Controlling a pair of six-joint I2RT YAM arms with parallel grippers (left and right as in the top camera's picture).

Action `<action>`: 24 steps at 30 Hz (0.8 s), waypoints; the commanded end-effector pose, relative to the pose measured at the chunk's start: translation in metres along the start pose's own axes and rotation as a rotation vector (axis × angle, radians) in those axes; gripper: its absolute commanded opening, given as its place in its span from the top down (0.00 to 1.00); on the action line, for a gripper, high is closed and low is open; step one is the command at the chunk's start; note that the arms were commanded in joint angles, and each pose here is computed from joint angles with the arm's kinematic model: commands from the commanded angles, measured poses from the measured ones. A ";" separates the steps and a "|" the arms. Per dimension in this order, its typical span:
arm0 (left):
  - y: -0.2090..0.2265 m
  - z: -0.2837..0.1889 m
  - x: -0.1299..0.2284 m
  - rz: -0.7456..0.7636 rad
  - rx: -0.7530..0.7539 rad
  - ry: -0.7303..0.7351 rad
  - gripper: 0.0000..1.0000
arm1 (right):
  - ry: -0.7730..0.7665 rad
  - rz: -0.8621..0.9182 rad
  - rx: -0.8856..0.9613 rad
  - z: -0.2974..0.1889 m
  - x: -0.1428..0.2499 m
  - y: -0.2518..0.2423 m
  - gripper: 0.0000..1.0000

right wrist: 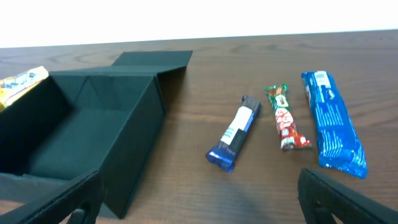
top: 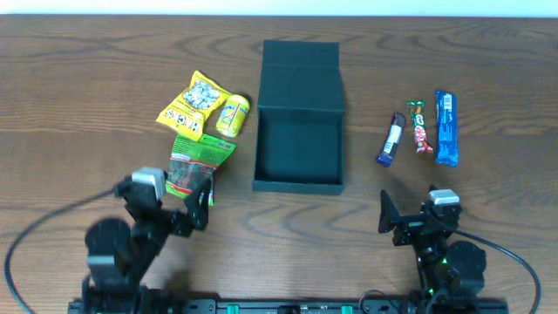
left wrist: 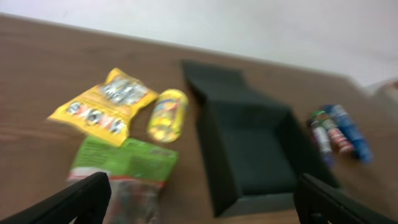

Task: Pack container
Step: 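Grasp the green gummy bag with the left gripper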

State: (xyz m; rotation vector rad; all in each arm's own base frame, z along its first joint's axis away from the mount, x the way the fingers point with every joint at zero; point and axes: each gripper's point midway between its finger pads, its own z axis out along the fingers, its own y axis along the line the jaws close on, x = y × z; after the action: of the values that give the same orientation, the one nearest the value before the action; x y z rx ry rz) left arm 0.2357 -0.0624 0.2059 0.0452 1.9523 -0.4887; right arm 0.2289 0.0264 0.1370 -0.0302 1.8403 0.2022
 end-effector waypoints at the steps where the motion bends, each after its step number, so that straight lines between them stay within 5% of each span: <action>1: 0.022 0.014 -0.004 0.085 -0.116 0.121 0.05 | -0.004 -0.011 0.010 0.000 0.000 -0.002 0.01; 10: 0.072 0.080 0.060 -0.025 -0.230 0.561 0.05 | -0.004 -0.011 0.010 0.000 0.000 -0.002 0.01; 24: 0.098 0.113 0.111 0.067 -0.284 0.724 0.04 | -0.004 -0.011 0.010 0.000 0.000 -0.002 0.01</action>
State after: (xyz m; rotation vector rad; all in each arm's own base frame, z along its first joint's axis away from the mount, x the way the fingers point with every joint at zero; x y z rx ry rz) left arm 0.3026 -0.0376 0.0369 0.0725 2.7138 -0.2371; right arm 0.2288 0.0263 0.1371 -0.0298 1.8392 0.2015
